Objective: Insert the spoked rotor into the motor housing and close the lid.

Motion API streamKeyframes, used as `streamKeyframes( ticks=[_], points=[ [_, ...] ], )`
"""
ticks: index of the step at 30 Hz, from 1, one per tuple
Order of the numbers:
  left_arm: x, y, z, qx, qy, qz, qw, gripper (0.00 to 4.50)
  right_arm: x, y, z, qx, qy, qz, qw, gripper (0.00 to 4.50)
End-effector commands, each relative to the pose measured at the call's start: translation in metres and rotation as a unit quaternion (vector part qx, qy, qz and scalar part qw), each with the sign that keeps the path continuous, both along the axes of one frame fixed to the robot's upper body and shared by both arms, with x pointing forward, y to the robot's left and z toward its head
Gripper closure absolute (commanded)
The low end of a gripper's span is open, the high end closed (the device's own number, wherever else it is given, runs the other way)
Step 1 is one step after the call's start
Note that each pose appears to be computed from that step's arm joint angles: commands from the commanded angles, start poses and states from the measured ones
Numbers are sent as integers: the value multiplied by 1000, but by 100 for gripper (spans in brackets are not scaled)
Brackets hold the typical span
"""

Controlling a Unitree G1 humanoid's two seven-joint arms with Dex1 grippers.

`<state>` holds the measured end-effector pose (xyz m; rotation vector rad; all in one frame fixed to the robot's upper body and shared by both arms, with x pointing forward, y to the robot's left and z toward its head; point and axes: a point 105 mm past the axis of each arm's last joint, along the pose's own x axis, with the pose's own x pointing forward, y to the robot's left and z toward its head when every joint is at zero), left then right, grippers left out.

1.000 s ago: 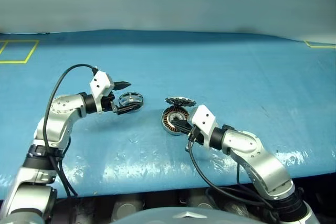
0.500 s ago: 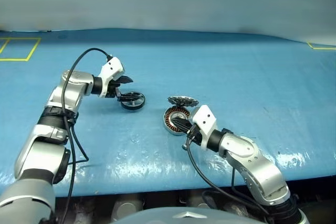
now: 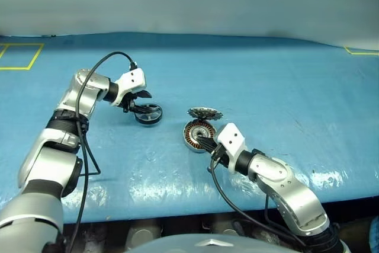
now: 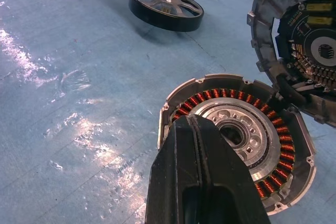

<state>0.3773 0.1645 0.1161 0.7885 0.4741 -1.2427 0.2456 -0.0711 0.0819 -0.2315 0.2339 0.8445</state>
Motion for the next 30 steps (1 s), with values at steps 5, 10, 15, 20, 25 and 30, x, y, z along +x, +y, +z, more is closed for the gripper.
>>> streamKeyframes(
  ticks=[5, 10, 15, 20, 25, 30],
  points=[
    [3, -3, 11, 49, -11, -56, 997, 154, 1, -3, 2, -1, -9, -11, 1000, 450],
    [1, -9, 0, 62, -9, -75, 995, 154, 0, -3, 0, 0, -6, -19, 1000, 450],
    [2, -9, 16, 57, -28, -90, 994, 154, 0, -5, -2, -2, -5, -28, 1000, 450],
    [2, -4, 29, 50, -24, -77, 995, 154, -1, -3, -4, -4, -4, -25, 1000, 450],
    [1, -3, 41, 35, -30, -70, 996, 154, -2, -1, -7, -6, 2, -20, 1000, 450],
    [-13, -7, 37, 25, 4, -80, 996, 154, -1, -2, -10, -13, 3, -18, 1000, 450]
  ],
)
